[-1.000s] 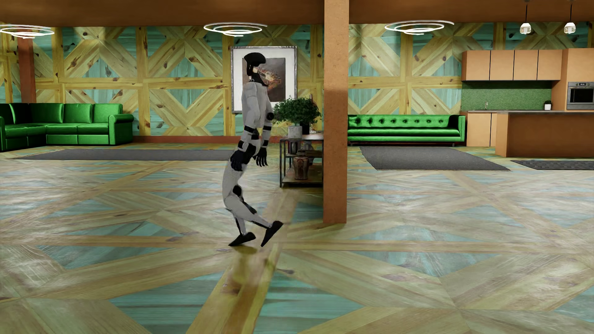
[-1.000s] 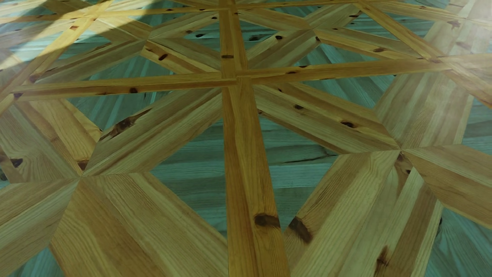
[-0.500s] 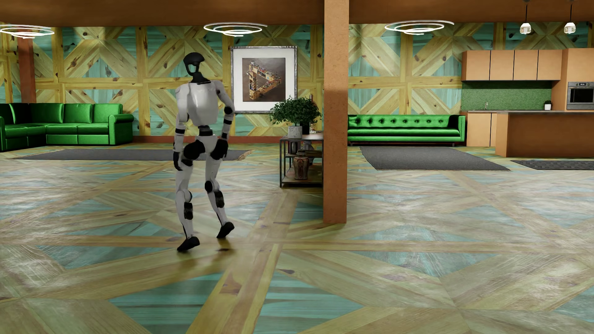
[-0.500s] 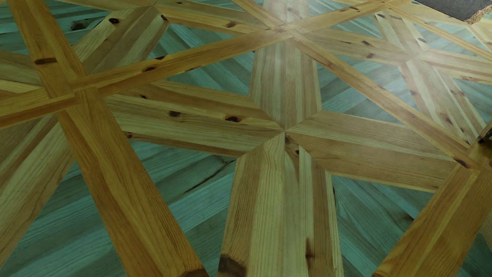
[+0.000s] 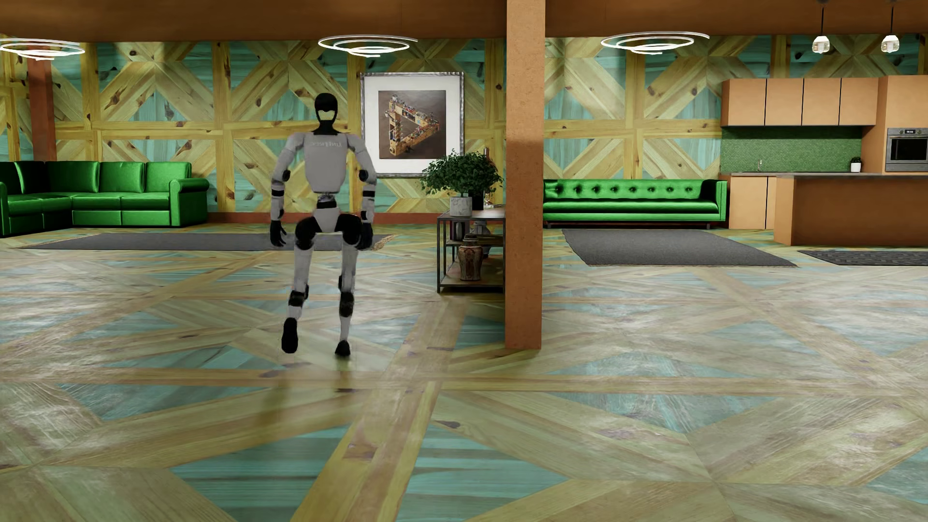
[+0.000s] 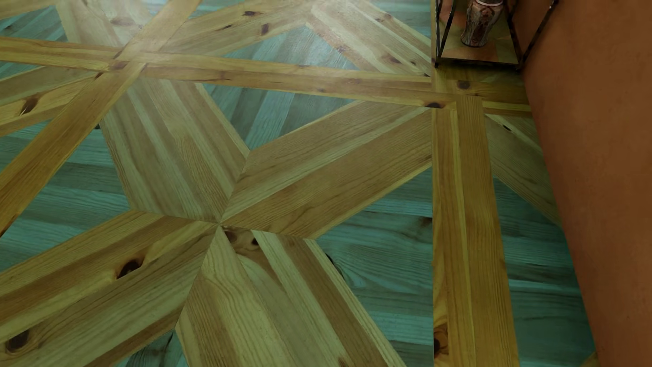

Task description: Go around the corner

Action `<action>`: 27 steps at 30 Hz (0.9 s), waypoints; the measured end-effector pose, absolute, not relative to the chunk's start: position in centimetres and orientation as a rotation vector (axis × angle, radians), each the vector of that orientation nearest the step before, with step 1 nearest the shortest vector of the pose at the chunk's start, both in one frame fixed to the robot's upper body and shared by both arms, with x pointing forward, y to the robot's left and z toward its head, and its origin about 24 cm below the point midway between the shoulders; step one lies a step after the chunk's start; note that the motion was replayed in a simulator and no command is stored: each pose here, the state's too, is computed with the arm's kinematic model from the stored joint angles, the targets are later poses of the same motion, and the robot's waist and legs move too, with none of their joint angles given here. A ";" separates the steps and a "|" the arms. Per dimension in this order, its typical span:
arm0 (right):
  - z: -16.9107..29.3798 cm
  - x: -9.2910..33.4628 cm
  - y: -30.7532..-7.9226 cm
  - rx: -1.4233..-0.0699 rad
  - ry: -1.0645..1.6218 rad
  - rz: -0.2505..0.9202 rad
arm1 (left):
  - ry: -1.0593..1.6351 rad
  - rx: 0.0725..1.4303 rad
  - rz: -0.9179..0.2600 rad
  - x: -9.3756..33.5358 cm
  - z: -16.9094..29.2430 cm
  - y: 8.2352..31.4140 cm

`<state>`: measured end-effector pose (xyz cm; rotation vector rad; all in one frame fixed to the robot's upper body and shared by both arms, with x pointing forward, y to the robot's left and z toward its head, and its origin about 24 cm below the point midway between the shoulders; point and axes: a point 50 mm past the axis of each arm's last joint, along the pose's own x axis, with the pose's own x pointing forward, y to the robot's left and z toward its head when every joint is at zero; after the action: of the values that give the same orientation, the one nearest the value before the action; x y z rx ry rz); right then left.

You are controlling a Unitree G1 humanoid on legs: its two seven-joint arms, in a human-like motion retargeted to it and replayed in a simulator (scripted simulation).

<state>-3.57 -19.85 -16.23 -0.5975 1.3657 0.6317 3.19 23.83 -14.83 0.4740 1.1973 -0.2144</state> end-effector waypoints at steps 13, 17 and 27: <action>-11.2 14.7 -21.1 -0.499 0.800 0.272 | 1.513 0.473 -0.329 -6.9 -15.5 22.8; -14.6 5.9 -21.0 -0.502 1.086 0.357 | 1.175 0.399 -0.300 2.4 -15.2 20.0; -15.3 -11.4 -19.9 -0.574 1.588 0.703 | 0.813 0.364 -0.141 13.1 -11.4 21.1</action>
<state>-11.42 -19.89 -15.29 -0.5739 1.5885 0.7027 13.09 21.12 -11.38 0.3636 0.8132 -0.1412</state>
